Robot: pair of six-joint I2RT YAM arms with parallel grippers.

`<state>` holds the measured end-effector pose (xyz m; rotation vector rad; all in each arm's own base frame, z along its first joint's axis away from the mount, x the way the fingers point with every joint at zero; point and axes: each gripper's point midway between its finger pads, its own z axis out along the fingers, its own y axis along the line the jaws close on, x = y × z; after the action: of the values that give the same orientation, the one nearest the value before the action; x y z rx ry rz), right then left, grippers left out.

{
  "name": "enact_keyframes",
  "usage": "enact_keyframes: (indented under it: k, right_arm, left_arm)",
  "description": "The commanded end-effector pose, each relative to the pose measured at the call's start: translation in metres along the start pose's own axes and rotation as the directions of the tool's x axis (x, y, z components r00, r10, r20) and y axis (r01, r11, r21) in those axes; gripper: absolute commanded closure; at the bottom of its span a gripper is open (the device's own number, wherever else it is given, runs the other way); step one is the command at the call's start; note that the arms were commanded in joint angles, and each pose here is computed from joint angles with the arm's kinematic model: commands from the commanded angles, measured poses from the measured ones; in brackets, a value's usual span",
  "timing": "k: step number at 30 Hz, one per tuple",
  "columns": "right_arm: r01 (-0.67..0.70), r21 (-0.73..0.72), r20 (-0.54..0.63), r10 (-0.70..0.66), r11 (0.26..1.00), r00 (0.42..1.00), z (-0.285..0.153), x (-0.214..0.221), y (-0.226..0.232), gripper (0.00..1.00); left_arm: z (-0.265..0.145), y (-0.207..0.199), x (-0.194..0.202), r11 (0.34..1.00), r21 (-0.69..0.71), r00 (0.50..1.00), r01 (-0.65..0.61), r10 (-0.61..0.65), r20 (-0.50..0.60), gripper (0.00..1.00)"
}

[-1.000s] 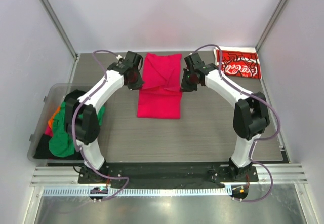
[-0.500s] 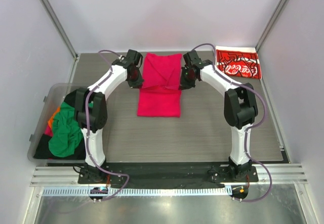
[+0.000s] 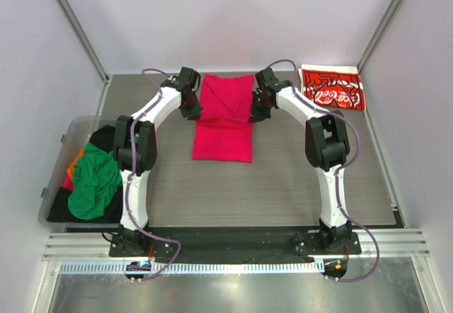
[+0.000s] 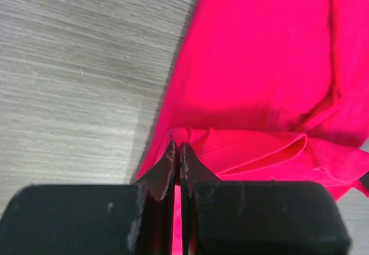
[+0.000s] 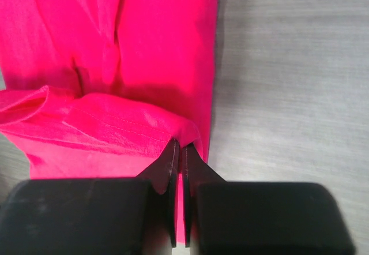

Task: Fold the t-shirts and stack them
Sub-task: Fold the tshirt

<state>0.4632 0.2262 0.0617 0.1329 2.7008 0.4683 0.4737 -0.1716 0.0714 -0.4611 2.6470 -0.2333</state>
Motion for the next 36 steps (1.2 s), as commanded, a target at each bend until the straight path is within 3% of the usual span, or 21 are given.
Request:
enact_keyframes:
  k: [1,2,3,4,5,6,8,9,12,13,14,17,21,28,36]
  right_arm:
    - [0.024,-0.027,0.045,-0.022,0.999,0.999,-0.006,-0.027,0.005,0.87]
    - [0.017,-0.021,0.049,-0.016,1.0,0.999,-0.005,-0.036,0.003,0.67]
    - [0.02,-0.027,0.066,-0.018,0.999,0.998,-0.013,-0.045,0.006,0.66]
    - [0.014,-0.022,0.065,-0.012,1.0,0.998,-0.01,-0.05,0.003,0.45]
    - [0.015,-0.038,0.107,-0.011,0.999,0.994,-0.021,-0.067,0.009,0.37]
    - [0.011,-0.032,0.105,-0.007,0.999,0.994,-0.026,-0.071,0.007,0.33]
    - [0.025,-0.048,0.138,-0.018,0.999,0.99,-0.045,-0.081,0.015,0.29]
    - [0.029,-0.052,0.141,-0.021,0.998,0.99,-0.051,-0.079,0.017,0.28]
    - [0.053,-0.07,0.134,-0.043,0.996,0.99,-0.072,-0.06,0.028,0.28]
    - [0.083,-0.087,0.131,-0.071,0.993,0.989,-0.073,-0.047,0.043,0.28]
    - [0.098,-0.091,0.112,-0.088,0.991,0.99,-0.077,-0.03,0.046,0.28]
    - [0.158,-0.112,0.08,-0.15,0.981,0.986,-0.073,0.005,0.073,0.29]
    - [0.207,-0.112,0.004,-0.208,0.972,0.978,-0.047,0.048,0.097,0.3]
    - [0.23,-0.086,-0.051,-0.235,0.969,0.971,-0.001,0.064,0.111,0.33]
    - [0.256,-0.012,-0.048,-0.256,0.967,0.965,0.032,0.049,0.103,0.34]
  left_arm:
    - [0.0,-0.002,-0.022,1.0,0.021,1.0,0.004,-0.005,0.025,0.98]
    - [0.002,-0.004,-0.03,0.999,0.033,1.0,0.012,-0.012,0.018,0.87]
    - [0.001,0.001,-0.027,1.0,0.025,1.0,0.016,-0.016,-0.003,0.82]
    - [0.001,-0.005,-0.039,0.999,0.042,1.0,0.019,-0.019,0.009,0.76]
    - [-0.003,-0.005,-0.045,0.999,0.04,1.0,0.015,-0.016,0.013,0.55]
    - [-0.008,-0.004,-0.045,0.999,0.047,1.0,0.017,-0.016,-0.018,0.45]
    - [-0.028,-0.007,-0.058,0.998,0.06,1.0,-0.005,0.004,0.015,0.29]
    - [-0.037,-0.007,-0.063,0.998,0.063,0.999,-0.009,0.007,0.033,0.27]
    - [-0.067,-0.003,-0.061,0.997,0.077,0.998,-0.019,0.015,0.065,0.25]
    - [-0.063,0.007,-0.043,0.998,0.058,1.0,-0.02,0.018,0.023,0.25]
    - [-0.087,0.004,-0.046,0.995,0.097,0.998,-0.023,0.016,0.066,0.25]
    - [-0.091,0.025,-0.01,0.997,0.077,1.0,-0.025,0.024,0.014,0.25]
    - [-0.133,0.048,0.019,0.995,0.081,0.998,-0.054,0.052,0.037,0.26]
    - [-0.159,0.108,0.076,0.993,-0.022,0.992,-0.116,0.116,0.038,0.26]
    - [-0.164,0.135,0.102,0.984,-0.061,0.985,-0.166,0.168,0.033,0.26]
